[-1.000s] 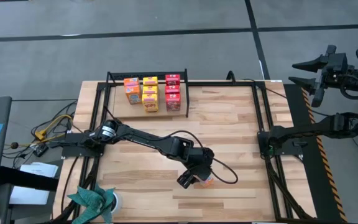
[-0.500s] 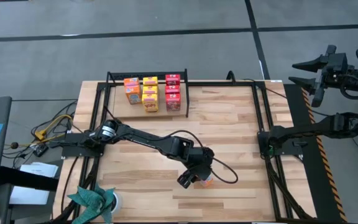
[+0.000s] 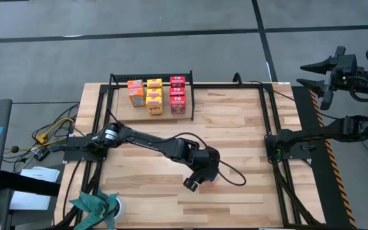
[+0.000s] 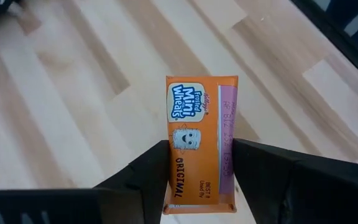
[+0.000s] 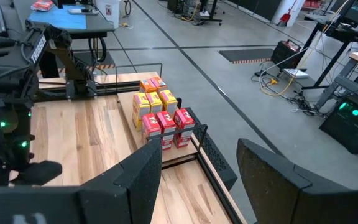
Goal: Stack cereal on shelf
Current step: Put the orange cereal box on the shelf aligned with the other orange cereal box
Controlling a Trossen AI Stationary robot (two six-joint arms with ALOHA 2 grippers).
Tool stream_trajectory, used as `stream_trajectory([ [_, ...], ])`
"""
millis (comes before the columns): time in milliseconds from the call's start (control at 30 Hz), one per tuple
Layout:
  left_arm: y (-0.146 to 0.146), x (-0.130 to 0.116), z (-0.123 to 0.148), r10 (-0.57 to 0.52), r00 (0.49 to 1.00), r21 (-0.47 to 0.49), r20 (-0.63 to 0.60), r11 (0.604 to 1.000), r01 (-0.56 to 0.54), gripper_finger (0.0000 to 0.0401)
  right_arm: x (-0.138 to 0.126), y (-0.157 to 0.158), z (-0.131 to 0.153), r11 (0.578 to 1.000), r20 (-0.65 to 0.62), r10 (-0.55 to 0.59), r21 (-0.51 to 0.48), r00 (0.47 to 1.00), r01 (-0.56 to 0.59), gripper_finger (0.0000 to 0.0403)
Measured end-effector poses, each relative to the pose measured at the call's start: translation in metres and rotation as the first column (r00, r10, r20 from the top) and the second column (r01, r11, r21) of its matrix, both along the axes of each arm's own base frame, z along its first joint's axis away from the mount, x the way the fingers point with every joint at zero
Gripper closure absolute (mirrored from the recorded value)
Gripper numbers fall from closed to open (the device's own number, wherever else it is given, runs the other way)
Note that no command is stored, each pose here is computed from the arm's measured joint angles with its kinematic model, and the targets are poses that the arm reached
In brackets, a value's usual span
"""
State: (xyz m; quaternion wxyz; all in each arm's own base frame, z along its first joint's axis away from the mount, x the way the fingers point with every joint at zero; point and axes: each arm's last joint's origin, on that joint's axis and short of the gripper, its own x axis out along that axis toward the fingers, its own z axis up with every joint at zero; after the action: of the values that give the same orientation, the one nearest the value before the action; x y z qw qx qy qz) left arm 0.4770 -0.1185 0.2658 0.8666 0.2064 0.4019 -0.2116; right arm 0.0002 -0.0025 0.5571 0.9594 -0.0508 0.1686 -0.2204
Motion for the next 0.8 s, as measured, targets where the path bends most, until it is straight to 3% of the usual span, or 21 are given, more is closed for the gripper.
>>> stream_trajectory([
  [400, 0.017, -0.029, 0.065, 0.215, 0.968, -0.034, -0.13, 0.975, -0.221, 0.0243, 0.0, 0.0, 0.0, 1.0, -0.004, 0.003, -0.008, 1.0, -0.003, 0.0171],
  [567, 0.033, -0.065, 0.102, 0.348, 0.926, -0.02, -0.146, 0.935, -0.354, 0.0243, 0.0, 0.0, 0.0, 1.0, -0.015, 0.01, -0.029, 1.0, -0.011, 0.0171],
  [800, 0.057, -0.124, 0.148, 0.52, 0.842, 0.078, -0.146, 0.854, -0.514, 0.0243, 0.0, 0.0, 0.0, 0.999, -0.027, 0.017, -0.05, 0.999, -0.018, 0.0171],
])
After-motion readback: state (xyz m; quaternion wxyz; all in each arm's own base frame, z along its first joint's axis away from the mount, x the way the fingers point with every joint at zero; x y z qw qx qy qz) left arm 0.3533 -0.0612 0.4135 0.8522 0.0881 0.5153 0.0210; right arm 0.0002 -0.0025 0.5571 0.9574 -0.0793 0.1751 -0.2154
